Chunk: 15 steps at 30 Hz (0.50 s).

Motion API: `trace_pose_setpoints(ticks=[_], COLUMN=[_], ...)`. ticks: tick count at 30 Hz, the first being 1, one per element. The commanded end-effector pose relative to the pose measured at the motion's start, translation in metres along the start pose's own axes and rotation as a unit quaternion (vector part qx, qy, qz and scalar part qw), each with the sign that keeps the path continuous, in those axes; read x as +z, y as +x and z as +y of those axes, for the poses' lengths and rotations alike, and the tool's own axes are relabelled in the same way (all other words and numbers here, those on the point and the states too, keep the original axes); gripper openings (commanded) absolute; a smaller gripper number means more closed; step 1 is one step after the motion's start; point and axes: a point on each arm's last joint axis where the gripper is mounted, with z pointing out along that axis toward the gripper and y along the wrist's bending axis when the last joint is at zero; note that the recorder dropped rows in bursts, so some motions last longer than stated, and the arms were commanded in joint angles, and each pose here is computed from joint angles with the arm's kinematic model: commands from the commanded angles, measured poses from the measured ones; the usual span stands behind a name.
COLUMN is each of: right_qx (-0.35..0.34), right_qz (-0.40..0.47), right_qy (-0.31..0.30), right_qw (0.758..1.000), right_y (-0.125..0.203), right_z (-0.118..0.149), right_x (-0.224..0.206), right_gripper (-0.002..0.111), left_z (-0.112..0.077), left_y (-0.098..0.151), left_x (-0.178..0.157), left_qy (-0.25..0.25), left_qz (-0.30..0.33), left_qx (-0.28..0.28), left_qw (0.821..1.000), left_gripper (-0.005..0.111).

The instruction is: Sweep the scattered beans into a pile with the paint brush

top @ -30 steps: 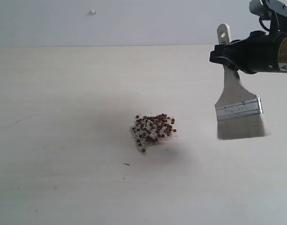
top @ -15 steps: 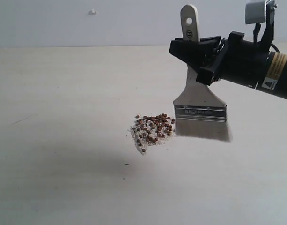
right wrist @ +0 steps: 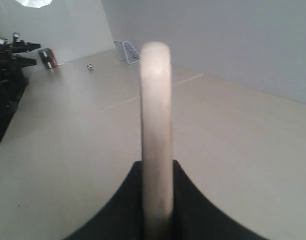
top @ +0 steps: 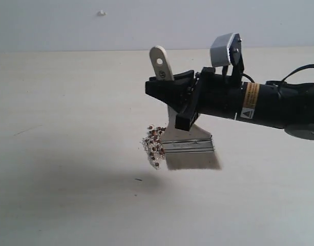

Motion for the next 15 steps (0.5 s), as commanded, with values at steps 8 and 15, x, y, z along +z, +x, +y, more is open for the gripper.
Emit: trace_pose_setpoints(ticks=[8, 15], right_qx=[0.016, 0.034], right_qz=[0.000, 0.012], right_qy=[-0.049, -0.047], right_qw=[0.999, 0.998], right_y=[0.015, 0.027], right_z=[-0.004, -0.009], right_x=[0.042, 0.045], right_gripper=[0.000, 0.000], left_z=[0.001, 0.001], left_y=[0.002, 0.002], left_x=[-0.001, -0.001], left_qy=[-0.002, -0.002], left_qz=[0.001, 0.001], left_qx=[0.004, 0.004], left_qw=[1.000, 1.000], left_gripper=[0.000, 0.000])
